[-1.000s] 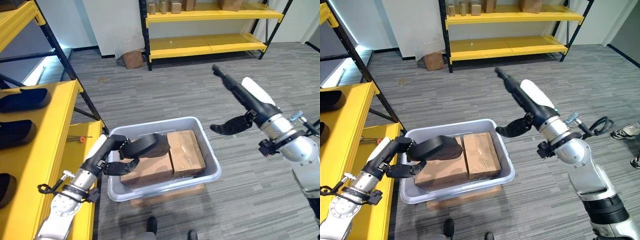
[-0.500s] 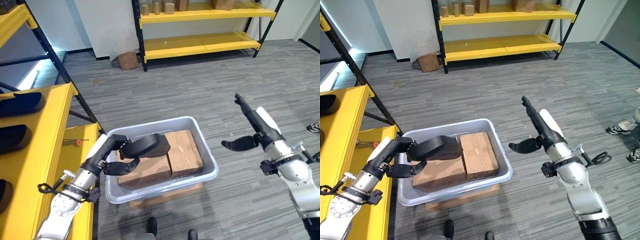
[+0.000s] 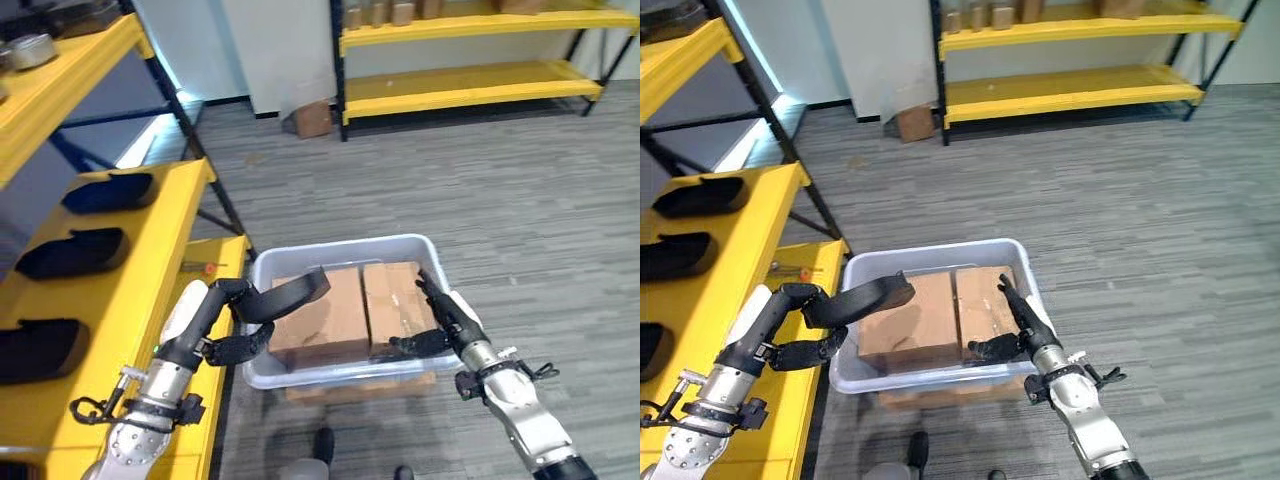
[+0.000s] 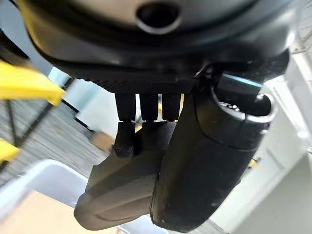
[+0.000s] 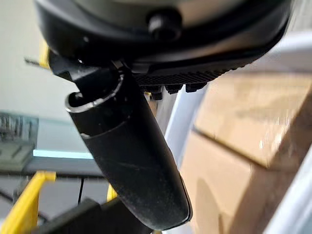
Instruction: Move parts from the plastic box to the shelf.
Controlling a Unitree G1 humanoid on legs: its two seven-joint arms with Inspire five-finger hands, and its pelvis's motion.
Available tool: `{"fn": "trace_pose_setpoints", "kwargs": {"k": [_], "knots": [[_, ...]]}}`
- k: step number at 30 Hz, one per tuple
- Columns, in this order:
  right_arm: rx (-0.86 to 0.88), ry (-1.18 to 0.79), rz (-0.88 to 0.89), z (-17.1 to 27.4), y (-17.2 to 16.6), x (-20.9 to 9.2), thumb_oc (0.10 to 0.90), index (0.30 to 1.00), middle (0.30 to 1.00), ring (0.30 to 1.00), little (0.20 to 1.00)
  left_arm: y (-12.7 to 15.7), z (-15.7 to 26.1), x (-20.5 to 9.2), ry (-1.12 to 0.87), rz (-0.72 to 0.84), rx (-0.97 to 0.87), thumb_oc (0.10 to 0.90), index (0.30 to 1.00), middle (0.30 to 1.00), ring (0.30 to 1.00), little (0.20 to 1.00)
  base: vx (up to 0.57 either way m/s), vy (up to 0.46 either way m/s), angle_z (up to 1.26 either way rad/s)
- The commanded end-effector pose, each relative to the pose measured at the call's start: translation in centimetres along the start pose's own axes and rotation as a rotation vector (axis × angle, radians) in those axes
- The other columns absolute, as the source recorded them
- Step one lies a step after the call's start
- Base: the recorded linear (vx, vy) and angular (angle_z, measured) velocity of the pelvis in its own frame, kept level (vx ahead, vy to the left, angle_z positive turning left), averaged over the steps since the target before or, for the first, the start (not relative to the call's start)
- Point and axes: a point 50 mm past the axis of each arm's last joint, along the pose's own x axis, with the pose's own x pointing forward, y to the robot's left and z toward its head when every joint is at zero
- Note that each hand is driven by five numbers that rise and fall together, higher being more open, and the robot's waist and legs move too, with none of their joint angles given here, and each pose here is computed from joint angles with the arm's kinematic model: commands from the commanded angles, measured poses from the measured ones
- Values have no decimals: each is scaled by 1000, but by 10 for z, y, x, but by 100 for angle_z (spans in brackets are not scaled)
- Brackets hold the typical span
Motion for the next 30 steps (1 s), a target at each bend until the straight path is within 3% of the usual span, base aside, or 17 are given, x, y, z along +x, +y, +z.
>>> {"fn": "trace_pose_setpoints", "kwargs": {"k": [1, 12, 18, 25, 30], "knots": [[-36, -340, -111, 62, -19, 5, 900, 1000, 1000, 1000, 1000, 51, 49, 29, -370, 254, 86, 400, 300, 300, 300, 300, -112, -40, 164], [26, -257, -383, 42, -54, 4, 900, 1000, 1000, 1000, 1000, 51, 73, 49, -498, 194, 28, 400, 300, 300, 300, 300, -109, 118, 100], [69, -223, -466, 40, -59, 6, 900, 1000, 1000, 1000, 1000, 44, 84, 50, -571, 149, -45, 400, 300, 300, 300, 300, -103, 178, 22], [181, -110, -556, 21, -54, 12, 900, 1000, 1000, 1000, 1000, 24, 95, 54, -655, -56, -235, 400, 300, 300, 300, 300, -133, 163, 4], [227, -145, -614, 27, -55, 16, 900, 1000, 1000, 1000, 1000, -14, 115, 63, -725, -257, -345, 400, 300, 300, 300, 300, -158, 77, 3]]}}
